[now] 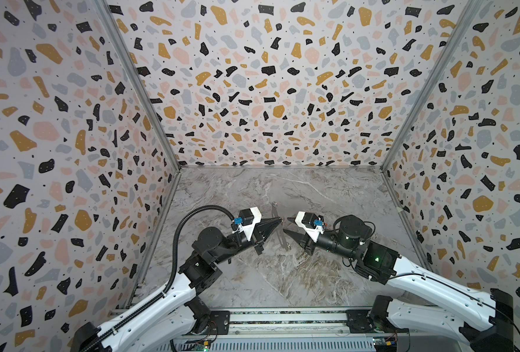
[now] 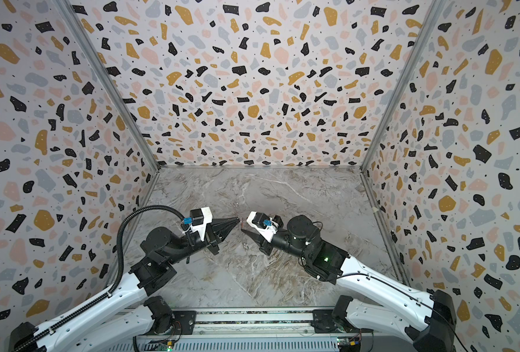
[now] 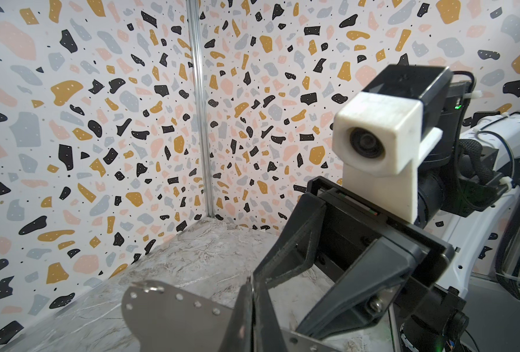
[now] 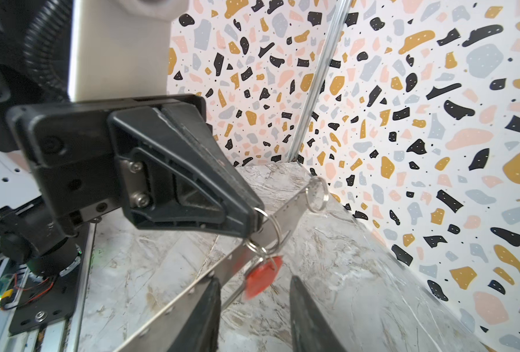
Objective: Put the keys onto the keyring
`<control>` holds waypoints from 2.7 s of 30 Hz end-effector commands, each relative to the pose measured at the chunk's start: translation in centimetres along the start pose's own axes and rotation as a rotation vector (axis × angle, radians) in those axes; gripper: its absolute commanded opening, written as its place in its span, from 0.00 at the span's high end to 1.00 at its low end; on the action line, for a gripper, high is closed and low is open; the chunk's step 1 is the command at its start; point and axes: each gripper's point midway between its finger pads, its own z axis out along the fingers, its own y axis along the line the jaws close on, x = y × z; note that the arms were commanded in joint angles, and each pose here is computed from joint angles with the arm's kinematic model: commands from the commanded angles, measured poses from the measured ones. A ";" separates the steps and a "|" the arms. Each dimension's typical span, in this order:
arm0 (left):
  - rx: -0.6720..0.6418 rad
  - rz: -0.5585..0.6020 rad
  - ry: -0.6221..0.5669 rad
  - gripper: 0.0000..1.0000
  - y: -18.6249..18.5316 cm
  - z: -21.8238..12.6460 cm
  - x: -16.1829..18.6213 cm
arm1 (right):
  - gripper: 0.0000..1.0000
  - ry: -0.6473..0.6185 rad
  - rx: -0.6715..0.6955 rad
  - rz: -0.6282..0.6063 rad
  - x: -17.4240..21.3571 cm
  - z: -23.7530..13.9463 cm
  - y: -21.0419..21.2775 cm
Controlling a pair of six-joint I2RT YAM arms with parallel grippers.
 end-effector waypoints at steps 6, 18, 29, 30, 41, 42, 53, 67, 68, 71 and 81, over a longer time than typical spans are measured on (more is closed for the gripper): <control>0.045 0.028 -0.099 1.00 -1.0 -0.5 -2.7 | 0.60 -0.022 0.008 -0.016 -0.7 0.8 -0.3; 0.014 0.020 -0.089 1.00 -0.5 -0.6 -2.5 | 0.97 -0.086 -0.133 -0.022 -1.2 0.9 2.2; -0.015 0.021 -0.100 1.00 -0.1 -0.9 -2.6 | 1.00 -0.083 -0.224 -0.080 -0.7 0.9 4.9; -0.015 0.022 -0.104 1.00 -0.1 -0.9 -2.7 | 1.00 -0.078 -0.229 -0.089 -0.7 1.0 5.2; -0.011 0.019 -0.108 1.00 -0.2 -1.0 -2.6 | 1.00 -0.041 -0.197 -0.127 -0.4 2.2 5.4; -0.011 0.018 -0.106 1.00 -0.2 -1.0 -2.6 | 1.00 -0.039 -0.183 -0.124 -0.4 2.2 5.2; -0.050 0.033 -0.106 1.00 0.2 -1.7 -2.7 | 1.00 -0.041 -0.105 -0.125 -0.7 1.6 3.8; -0.089 0.021 -0.076 0.90 0.3 -3.2 -1.9 | 1.00 -0.072 -0.044 -0.142 -2.1 0.7 2.4; -0.088 0.017 -0.074 0.88 0.2 -3.3 -1.7 | 1.00 -0.076 -0.041 -0.144 -2.2 0.6 2.3; -0.098 0.011 -0.061 0.88 0.3 -3.5 -1.1 | 1.00 -0.088 -0.025 -0.142 -2.8 0.3 1.8; -0.039 0.009 0.007 0.81 -0.5 -3.2 0.5 | 1.00 -0.102 -0.011 -0.143 -3.9 0.1 1.0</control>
